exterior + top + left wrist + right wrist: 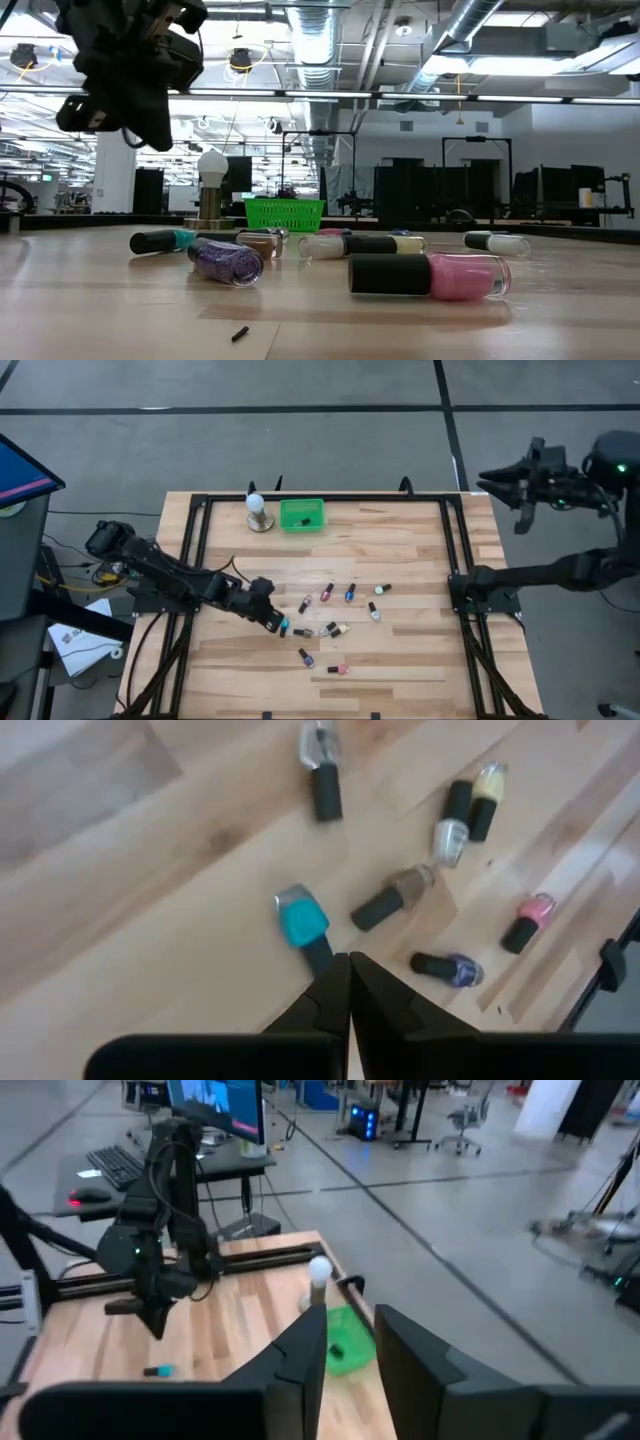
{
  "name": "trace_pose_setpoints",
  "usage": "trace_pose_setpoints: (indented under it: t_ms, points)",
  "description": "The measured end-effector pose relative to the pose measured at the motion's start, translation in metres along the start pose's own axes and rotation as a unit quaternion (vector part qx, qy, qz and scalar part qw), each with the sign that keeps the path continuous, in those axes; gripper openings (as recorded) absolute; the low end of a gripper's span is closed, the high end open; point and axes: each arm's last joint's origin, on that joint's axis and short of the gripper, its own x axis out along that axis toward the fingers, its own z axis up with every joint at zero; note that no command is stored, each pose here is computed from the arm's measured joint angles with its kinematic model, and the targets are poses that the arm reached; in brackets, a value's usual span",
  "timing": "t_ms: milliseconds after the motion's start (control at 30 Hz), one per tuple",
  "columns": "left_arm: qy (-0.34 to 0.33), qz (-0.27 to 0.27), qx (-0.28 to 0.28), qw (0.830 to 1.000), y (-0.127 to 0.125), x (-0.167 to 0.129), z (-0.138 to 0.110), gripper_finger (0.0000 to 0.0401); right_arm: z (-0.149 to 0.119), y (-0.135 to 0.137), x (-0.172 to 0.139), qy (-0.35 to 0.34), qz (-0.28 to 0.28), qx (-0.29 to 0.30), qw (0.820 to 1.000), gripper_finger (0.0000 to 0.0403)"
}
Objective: Pick & Place Nail Polish
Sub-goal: Put the light blue nail polish into the green bin
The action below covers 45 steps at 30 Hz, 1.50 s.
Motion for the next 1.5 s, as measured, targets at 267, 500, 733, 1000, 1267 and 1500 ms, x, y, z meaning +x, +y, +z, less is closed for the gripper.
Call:
trace_pose_setpoints:
  t_ms: [267,500,733,1000,1267,1500]
  points:
    - [0.017,0.041,0.02,0.999,-0.04,0.024,-0.001,0.0001,-0.038,0.004,-0.015,-0.034,-0.002,0.025,0.999,0.0076]
    - [0.05,0.143,0.036,0.988,-0.059,0.036,0.0,0.0001,-0.065,0.007,-0.032,-0.047,-0.001,0.059,0.997,0.0076]
    - [0.068,0.177,-0.022,0.982,-0.058,0.054,-0.005,0.0001,-0.081,0.009,-0.049,-0.068,-0.001,0.068,0.995,0.0076]
    - [0.082,0.176,-0.027,0.981,-0.058,0.066,-0.008,0.0028,-0.088,0.01,-0.061,-0.079,-0.001,0.064,0.995,0.0076]
    - [0.083,0.171,-0.026,0.981,-0.059,0.065,-0.011,0.0151,-0.093,0.011,-0.067,-0.081,-0.001,0.063,0.995,0.0076]
    - [0.047,0.176,-0.027,0.983,-0.058,0.066,-0.008,0.0192,-0.097,0.011,-0.067,-0.06,-0.001,0.07,0.996,0.0076]
